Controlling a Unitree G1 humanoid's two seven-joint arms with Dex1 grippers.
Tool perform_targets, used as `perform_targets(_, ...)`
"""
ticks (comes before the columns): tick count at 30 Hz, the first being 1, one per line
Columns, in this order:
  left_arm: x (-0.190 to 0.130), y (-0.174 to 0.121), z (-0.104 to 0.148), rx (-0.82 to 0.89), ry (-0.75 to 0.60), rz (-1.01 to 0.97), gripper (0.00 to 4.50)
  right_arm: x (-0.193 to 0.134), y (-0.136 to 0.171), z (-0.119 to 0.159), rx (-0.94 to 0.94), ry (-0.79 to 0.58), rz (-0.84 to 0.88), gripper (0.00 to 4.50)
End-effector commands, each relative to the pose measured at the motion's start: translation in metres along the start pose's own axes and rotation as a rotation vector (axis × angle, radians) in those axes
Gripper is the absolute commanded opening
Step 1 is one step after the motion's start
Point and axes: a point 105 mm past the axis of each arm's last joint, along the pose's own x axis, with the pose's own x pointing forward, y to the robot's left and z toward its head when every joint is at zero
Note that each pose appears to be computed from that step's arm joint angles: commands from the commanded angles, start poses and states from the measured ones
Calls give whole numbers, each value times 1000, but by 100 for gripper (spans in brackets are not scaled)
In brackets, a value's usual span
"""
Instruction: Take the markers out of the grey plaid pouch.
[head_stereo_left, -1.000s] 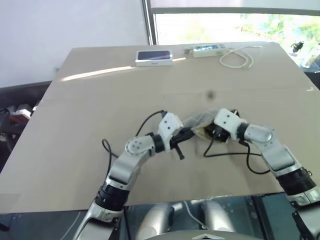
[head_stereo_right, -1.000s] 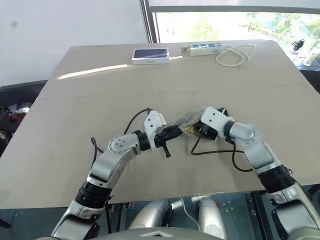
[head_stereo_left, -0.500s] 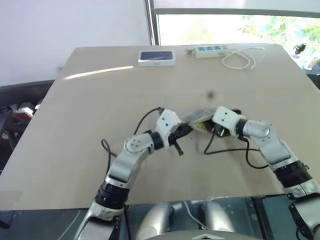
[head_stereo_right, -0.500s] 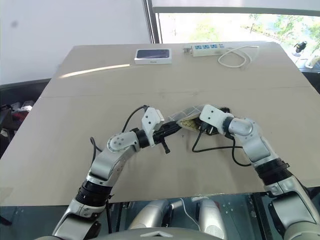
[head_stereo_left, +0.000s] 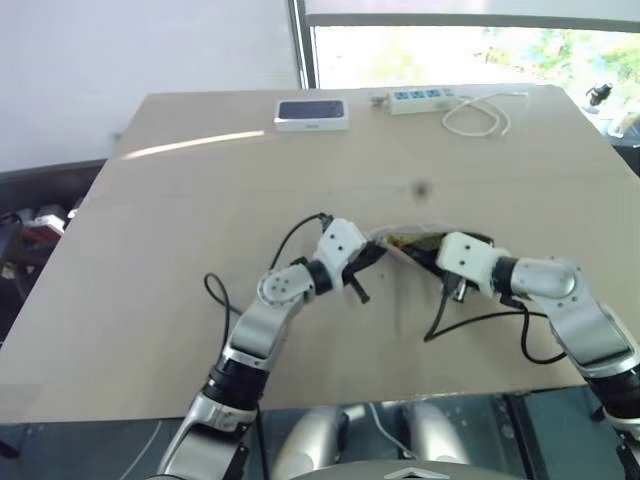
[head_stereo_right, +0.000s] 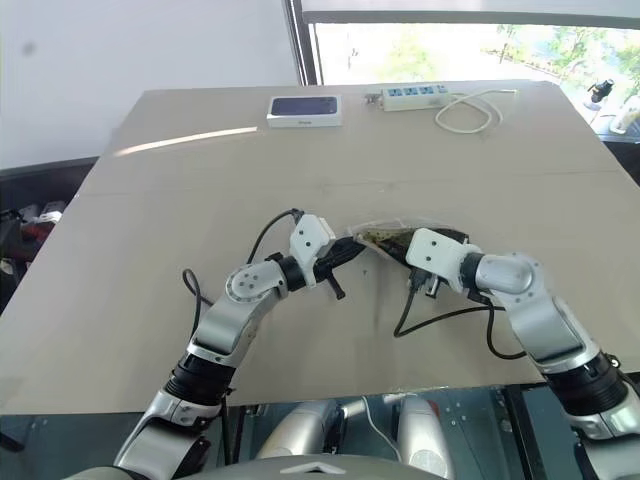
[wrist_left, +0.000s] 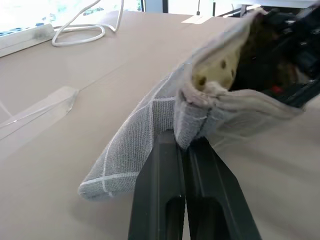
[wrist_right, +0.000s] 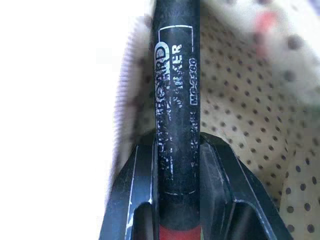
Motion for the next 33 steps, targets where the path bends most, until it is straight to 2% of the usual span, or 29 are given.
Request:
perform_targets(1, 0, 6, 9, 35, -30, 20, 0, -15, -7, 14, -18, -50, -34, 53)
perform_targets(4, 1, 5, 8, 35, -29, 20, 0, -17, -6, -3, 26, 2, -33, 53)
perform_targets(7, 2, 1, 8, 35, -30, 8, 0, -10, 1, -17, 56, 32, -33, 222)
perform_targets(8, 2, -1, 8, 35, -31, 1, 0, -6, 4, -22, 60, 43, -31, 260)
perform_targets(9, 2, -3, 7, 37, -30, -5, 0, -3, 6, -26, 62, 51, -29, 278)
perform_targets(17, -1, -10, 5, 61, -30, -43, 0, 5, 5, -39, 68, 61, -43, 278)
perform_targets(20, -1, -10, 5, 65, -30, -40, 0, 2, 3, -34, 55, 31, -45, 211)
perform_targets(22, -1, -9, 5, 66, -30, -36, 0, -1, 1, -27, 42, 4, -54, 110)
perform_targets(24, -1, -8, 5, 66, -30, -31, 0, -6, -1, -20, 36, -20, -52, 46)
perform_targets(28, -1, -7, 4, 67, -27, -28, 0, -18, -1, -2, 83, -75, -31, 46)
perform_targets(33, -2, -6, 1, 68, -20, -25, 0, -47, 14, 52, 85, -340, 101, 46)
